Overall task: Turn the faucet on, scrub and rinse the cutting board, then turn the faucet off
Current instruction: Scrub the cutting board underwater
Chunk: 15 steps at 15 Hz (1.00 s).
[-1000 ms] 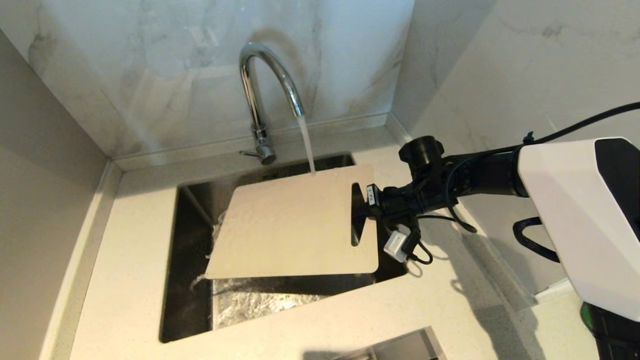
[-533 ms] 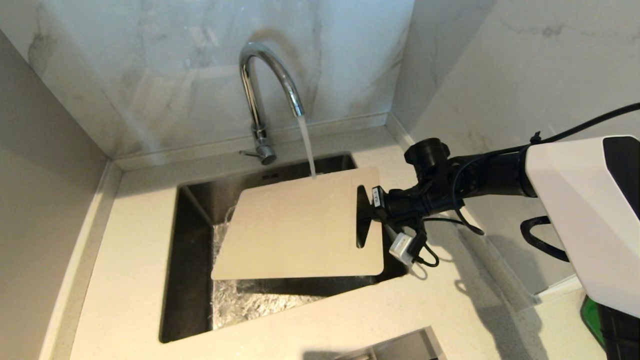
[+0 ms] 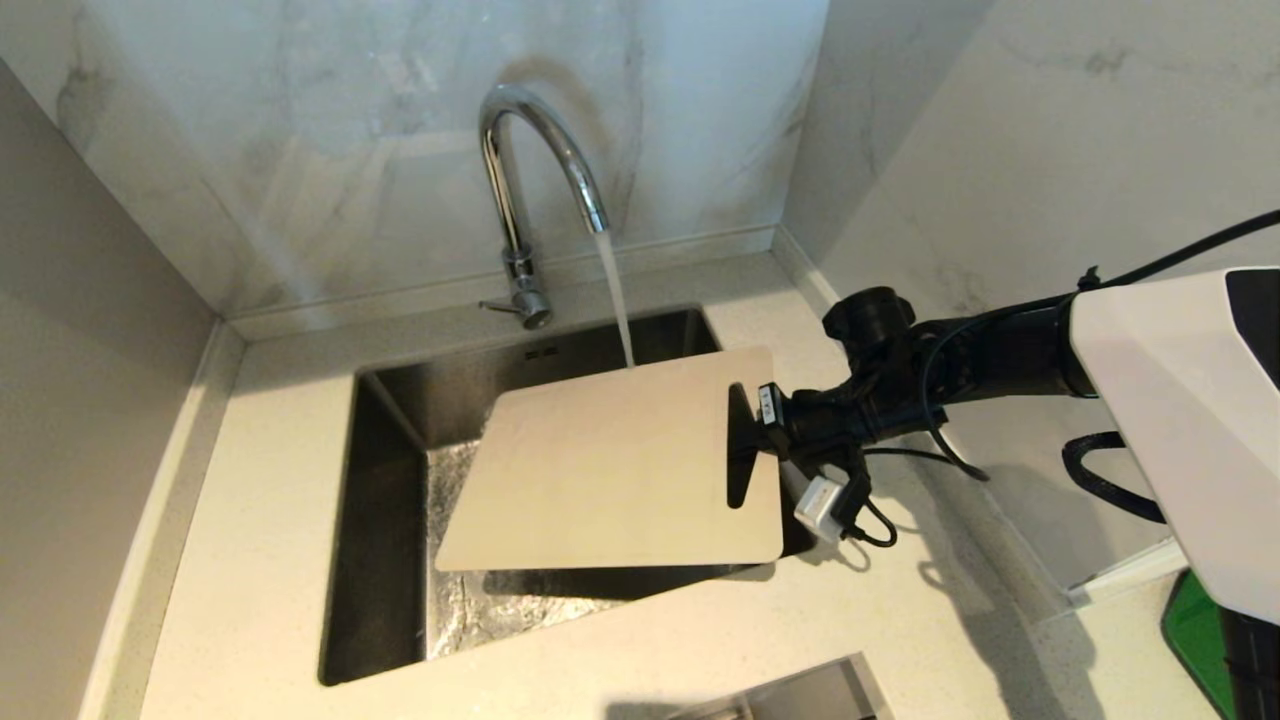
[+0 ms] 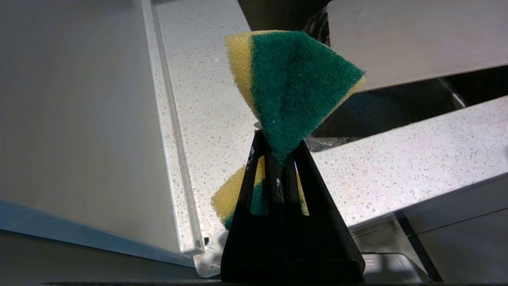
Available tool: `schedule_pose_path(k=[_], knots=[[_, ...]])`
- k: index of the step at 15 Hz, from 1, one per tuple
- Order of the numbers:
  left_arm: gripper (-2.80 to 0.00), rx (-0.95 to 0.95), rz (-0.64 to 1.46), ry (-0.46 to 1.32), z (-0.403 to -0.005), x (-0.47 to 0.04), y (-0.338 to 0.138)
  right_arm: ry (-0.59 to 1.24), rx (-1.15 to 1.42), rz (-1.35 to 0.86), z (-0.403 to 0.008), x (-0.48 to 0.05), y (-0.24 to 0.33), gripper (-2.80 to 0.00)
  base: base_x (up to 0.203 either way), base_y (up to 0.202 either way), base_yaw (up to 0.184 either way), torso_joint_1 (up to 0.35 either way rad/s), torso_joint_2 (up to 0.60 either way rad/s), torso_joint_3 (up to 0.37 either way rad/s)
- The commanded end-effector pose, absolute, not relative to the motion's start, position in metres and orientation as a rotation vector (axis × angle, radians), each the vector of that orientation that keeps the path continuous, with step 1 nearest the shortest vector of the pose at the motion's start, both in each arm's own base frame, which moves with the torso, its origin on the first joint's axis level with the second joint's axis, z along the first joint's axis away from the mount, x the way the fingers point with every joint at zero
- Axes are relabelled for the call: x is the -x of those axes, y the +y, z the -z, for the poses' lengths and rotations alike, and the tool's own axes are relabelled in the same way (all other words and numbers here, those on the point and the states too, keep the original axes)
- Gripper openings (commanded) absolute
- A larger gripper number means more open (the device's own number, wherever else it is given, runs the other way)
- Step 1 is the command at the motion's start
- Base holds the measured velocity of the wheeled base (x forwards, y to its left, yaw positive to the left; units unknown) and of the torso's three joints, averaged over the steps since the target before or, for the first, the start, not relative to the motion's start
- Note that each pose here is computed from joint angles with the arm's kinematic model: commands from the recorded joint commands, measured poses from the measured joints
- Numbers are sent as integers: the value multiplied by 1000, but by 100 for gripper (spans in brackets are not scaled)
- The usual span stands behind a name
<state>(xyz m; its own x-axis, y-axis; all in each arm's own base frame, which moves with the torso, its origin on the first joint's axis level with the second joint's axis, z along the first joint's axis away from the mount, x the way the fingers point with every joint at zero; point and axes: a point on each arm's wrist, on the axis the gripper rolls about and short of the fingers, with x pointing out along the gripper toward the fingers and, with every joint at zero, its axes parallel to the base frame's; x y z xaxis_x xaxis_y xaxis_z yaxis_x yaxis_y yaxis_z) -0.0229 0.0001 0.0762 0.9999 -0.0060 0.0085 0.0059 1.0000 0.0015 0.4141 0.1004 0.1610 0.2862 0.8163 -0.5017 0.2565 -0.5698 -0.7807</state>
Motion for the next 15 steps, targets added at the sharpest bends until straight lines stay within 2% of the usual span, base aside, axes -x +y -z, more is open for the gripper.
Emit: schedule_pose_path(k=[1,15], knots=[[-280,-2,6,-9,-76,23,0,-966,1996,-1266,-163,-411,97,-280,0,0,0,0,0,0],[-280,-2,5,-11,-76,23,0,-882,1941,-1320,-175,-369,72,-280,0,0,0,0,0,0]])
